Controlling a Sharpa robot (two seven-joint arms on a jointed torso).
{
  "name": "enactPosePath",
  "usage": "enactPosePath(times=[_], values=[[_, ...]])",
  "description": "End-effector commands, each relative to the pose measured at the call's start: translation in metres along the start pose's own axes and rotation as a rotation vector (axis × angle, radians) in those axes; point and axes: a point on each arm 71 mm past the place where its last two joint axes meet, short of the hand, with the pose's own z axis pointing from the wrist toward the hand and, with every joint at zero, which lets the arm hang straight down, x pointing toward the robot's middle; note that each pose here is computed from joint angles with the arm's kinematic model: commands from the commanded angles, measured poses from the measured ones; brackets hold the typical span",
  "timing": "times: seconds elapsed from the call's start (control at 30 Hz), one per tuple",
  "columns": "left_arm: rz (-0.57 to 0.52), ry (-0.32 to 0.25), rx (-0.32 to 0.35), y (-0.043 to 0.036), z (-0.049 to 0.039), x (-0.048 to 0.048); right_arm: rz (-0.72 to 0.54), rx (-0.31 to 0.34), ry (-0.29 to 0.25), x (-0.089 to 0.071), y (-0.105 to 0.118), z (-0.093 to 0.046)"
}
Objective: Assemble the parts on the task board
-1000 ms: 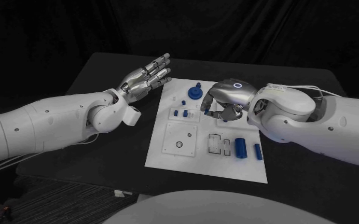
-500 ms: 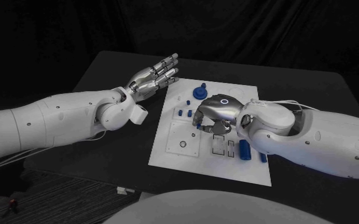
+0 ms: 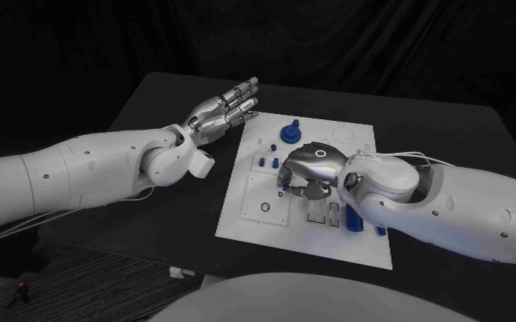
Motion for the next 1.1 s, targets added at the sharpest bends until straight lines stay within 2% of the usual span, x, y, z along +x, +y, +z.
enactPosePath(times=[0.03, 0.5, 1.1], values=[[-0.007, -0.001, 0.008, -0.0001, 0.001, 0.0011, -0.013, -0.01, -0.008, 0.0022, 0.0019, 0.0006], [-0.015, 0.008, 0.002, 0.0005, 0.0004, 0.0048, -0.007, -0.011, -0.006, 0.0069, 0.0041, 0.0039], [-0.017, 0.011, -0.008, 0.0018, 0.0007, 0.0035, -0.003, -0.02, 0.0, 0.0109, 0.0076, 0.0102]])
